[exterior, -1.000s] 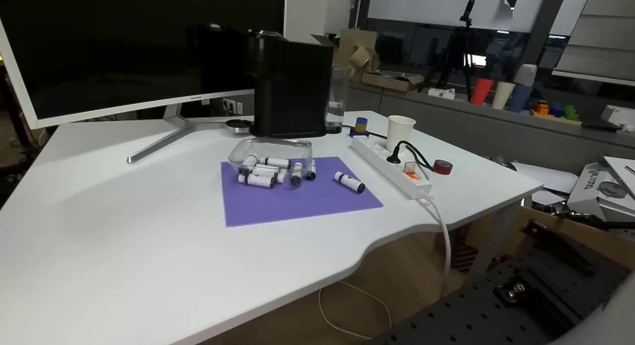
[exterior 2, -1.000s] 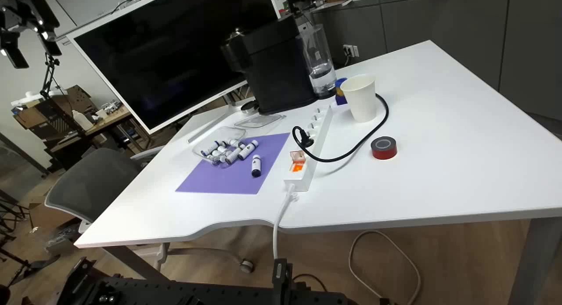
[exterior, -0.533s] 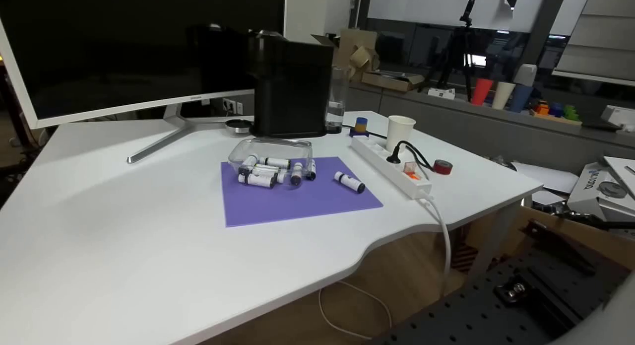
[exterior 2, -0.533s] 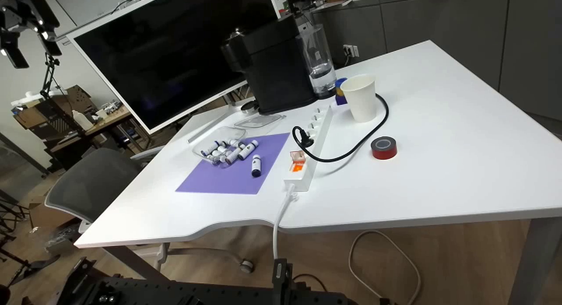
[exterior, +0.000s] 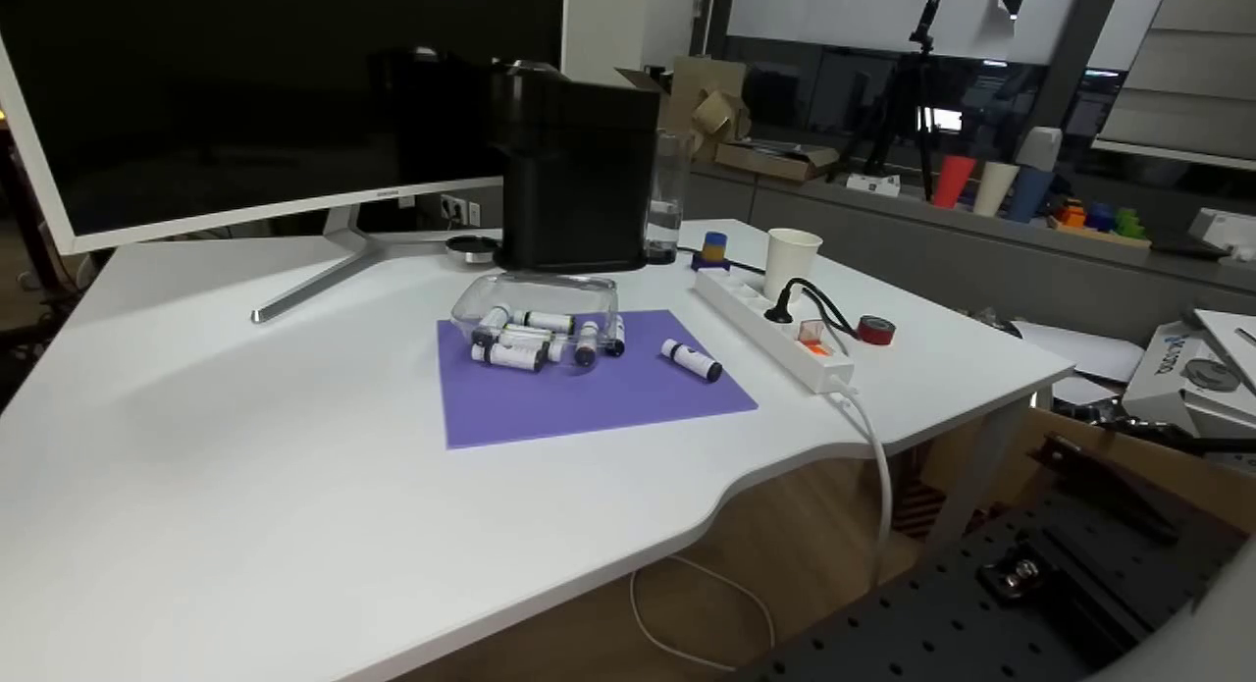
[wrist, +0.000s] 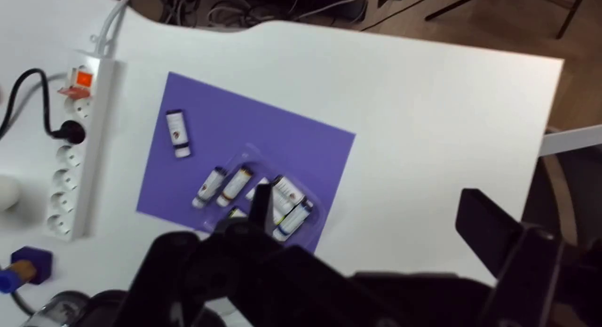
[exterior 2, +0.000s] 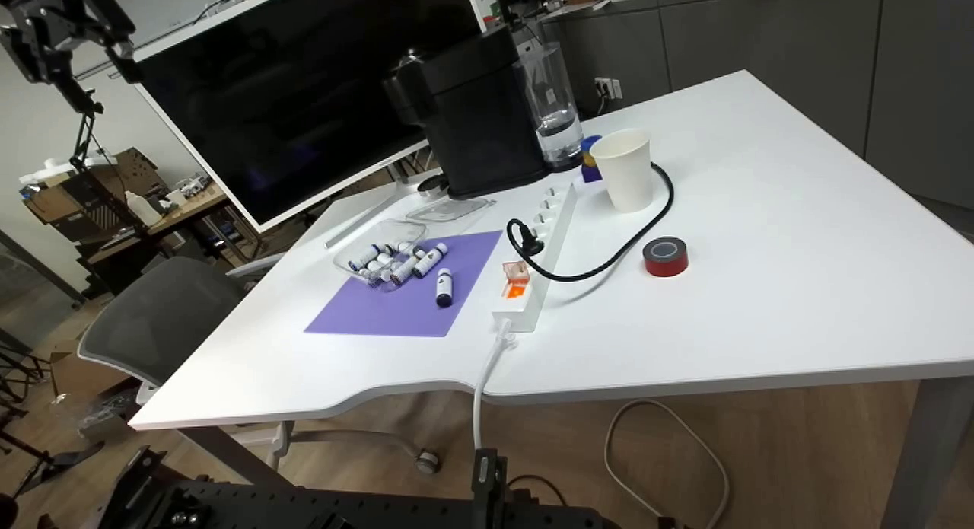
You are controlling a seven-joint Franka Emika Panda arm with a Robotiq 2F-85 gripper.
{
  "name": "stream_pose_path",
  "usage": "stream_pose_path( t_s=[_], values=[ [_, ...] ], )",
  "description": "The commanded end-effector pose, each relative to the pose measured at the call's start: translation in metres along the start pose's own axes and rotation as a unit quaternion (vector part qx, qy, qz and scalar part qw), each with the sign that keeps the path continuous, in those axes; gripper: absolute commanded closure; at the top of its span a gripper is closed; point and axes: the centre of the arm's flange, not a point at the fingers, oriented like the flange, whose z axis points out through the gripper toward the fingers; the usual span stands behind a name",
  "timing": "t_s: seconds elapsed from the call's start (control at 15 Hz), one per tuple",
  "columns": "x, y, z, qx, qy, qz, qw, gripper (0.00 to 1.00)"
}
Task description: Put the bottle on the blue mat in the container
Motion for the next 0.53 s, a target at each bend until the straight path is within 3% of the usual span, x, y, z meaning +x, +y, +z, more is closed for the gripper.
stream_pose_path(
  t_s=[0.0,0.2,0.47],
  values=[
    [0.013,0.033,0.020,-0.071,0.060,0.031,0.9952,0.00],
    [0.024,0.073,0.046,-0.072,0.057,0.027,0.9954,0.00],
    [0.029,0.129,0.087,0.020,0.015,-0.005,0.9997,0.00]
  ],
)
